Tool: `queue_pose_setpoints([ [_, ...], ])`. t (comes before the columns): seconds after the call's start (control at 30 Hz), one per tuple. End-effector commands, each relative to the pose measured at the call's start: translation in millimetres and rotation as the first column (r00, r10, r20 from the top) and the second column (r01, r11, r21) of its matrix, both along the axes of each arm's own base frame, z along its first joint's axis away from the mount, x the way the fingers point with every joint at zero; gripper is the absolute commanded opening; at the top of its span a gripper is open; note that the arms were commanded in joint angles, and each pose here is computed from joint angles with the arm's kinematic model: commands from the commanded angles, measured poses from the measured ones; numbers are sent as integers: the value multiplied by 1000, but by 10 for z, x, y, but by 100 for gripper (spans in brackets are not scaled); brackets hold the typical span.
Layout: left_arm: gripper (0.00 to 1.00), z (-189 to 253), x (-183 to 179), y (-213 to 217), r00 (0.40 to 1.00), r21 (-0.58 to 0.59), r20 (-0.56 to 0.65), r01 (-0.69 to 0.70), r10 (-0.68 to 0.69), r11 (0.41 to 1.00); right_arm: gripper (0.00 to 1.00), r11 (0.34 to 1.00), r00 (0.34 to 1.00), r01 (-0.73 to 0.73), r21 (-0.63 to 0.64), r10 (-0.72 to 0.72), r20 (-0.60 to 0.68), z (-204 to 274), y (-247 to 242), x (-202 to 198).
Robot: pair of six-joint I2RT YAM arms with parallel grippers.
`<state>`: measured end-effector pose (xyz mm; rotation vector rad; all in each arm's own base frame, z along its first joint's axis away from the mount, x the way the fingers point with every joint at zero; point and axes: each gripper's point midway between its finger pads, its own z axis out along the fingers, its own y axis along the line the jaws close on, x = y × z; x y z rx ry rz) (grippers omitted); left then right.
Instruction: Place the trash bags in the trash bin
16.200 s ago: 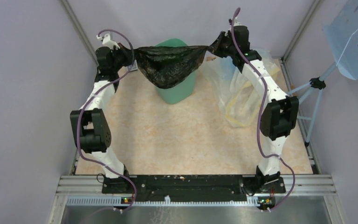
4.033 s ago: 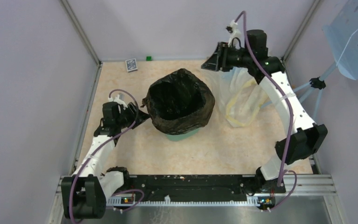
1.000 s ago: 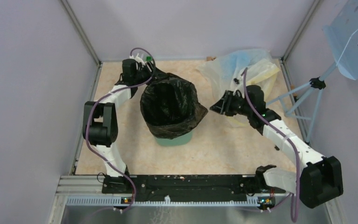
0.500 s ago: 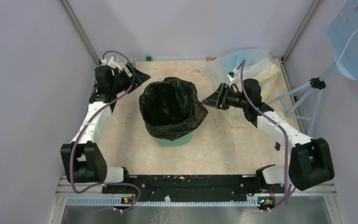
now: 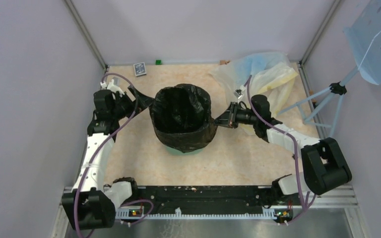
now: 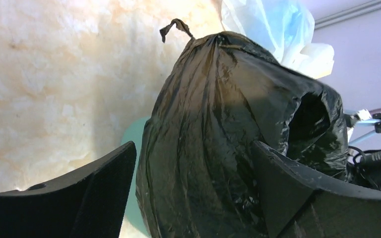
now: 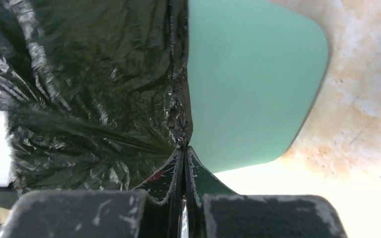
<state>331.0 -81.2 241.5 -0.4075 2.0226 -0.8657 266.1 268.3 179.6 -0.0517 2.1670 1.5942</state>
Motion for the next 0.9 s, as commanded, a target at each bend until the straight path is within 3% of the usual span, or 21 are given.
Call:
queue_pose_setpoints([
  [0.0,90,-76,-217,-51,1000,-5,-15,27,-27,1000,0,1000,1000,-13,-15,14,17,-120,90,-35],
  [0.33,88,-391,-296,-161,995,-75,-61,69,-73,995,0,996,1000,8,-87,-9,-10,-426,199,-43],
  [0.57,89,-302,-215,-195,996,-97,-24,87,-89,991,0,990,1000,11,-137,-14,-19,-603,238,-97],
  [0.87,89,-470,-230,-264,988,-136,-76,124,-135,983,0,983,1000,3,-183,-9,-30,-772,339,-147],
])
